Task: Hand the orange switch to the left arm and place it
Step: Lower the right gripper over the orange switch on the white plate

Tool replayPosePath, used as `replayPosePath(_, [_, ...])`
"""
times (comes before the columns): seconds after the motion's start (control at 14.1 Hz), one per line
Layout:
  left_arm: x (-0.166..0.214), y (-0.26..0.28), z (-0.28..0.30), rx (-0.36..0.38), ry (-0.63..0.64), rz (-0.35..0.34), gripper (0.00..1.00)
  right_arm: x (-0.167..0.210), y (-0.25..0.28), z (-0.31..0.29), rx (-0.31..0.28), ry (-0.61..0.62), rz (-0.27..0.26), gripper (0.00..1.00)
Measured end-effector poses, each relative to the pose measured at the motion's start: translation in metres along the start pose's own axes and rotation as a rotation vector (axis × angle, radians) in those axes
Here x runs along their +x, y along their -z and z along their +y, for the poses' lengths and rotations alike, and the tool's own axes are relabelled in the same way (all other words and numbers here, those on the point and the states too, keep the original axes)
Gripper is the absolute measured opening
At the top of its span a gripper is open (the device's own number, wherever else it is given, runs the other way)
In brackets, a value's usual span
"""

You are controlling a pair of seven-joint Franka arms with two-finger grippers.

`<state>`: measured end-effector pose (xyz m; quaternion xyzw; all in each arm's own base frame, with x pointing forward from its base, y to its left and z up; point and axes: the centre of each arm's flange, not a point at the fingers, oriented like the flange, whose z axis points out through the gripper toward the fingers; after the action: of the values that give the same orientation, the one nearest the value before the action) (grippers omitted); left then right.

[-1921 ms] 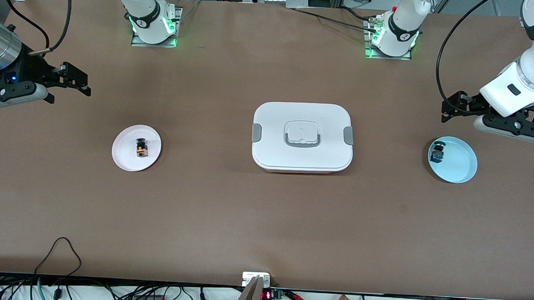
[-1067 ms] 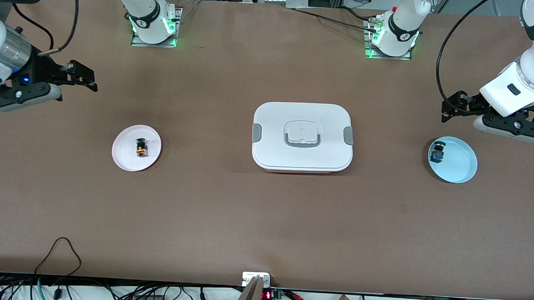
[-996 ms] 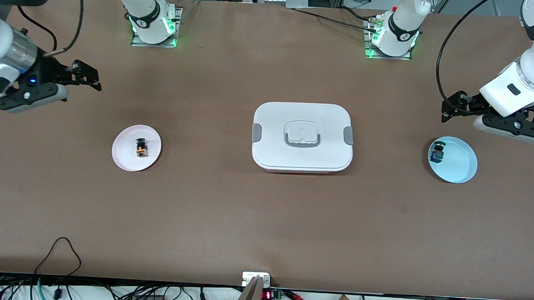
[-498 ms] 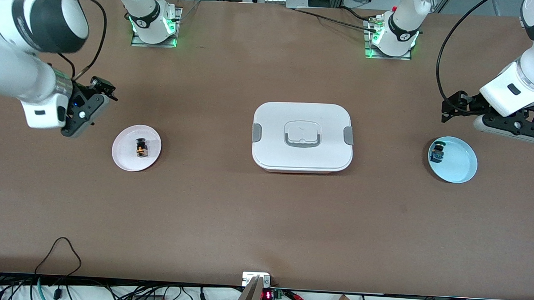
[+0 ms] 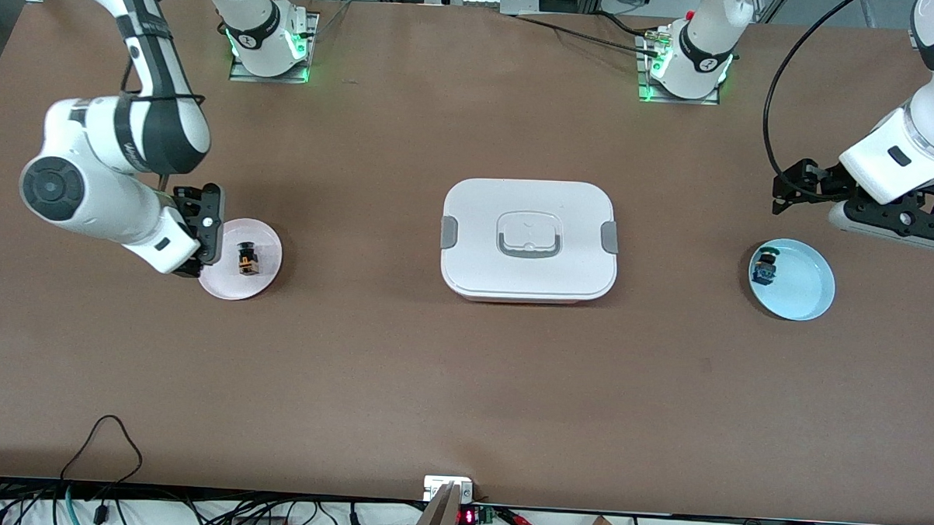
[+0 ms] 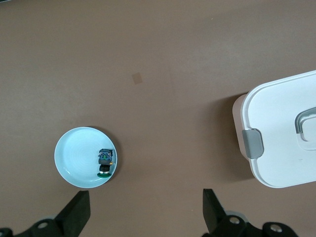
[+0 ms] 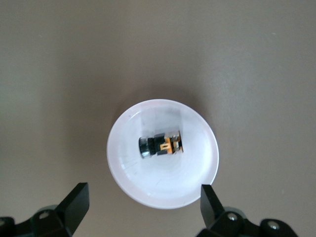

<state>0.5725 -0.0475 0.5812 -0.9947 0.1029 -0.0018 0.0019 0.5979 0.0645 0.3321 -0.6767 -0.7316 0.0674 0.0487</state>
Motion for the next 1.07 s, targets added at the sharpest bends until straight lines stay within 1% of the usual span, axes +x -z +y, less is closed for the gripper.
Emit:
replayPosePath(0.07, [0.000, 0.000, 0.000, 0.000, 0.000, 0.000, 1.00, 0.003, -0.023, -0.003, -0.026, 0.067, 0.000, 1.00])
replayPosePath(0.36, [0.000, 0.000, 0.000, 0.000, 0.000, 0.000, 1.00, 0.010, -0.070, -0.009, -0.080, 0.251, -0.004, 1.00])
replayPosePath(0.57, [0.000, 0.000, 0.000, 0.000, 0.000, 0.000, 1.00, 0.018, -0.097, -0.012, -0.114, 0.348, -0.010, 1.00])
replayPosePath(0.78, [0.000, 0.000, 0.000, 0.000, 0.000, 0.000, 1.00, 0.016, -0.109, -0.013, -0.111, 0.372, -0.010, 1.00])
replayPosePath(1.07, [0.000, 0.000, 0.000, 0.000, 0.000, 0.000, 1.00, -0.007, -0.119, -0.016, -0.092, 0.331, -0.004, 1.00])
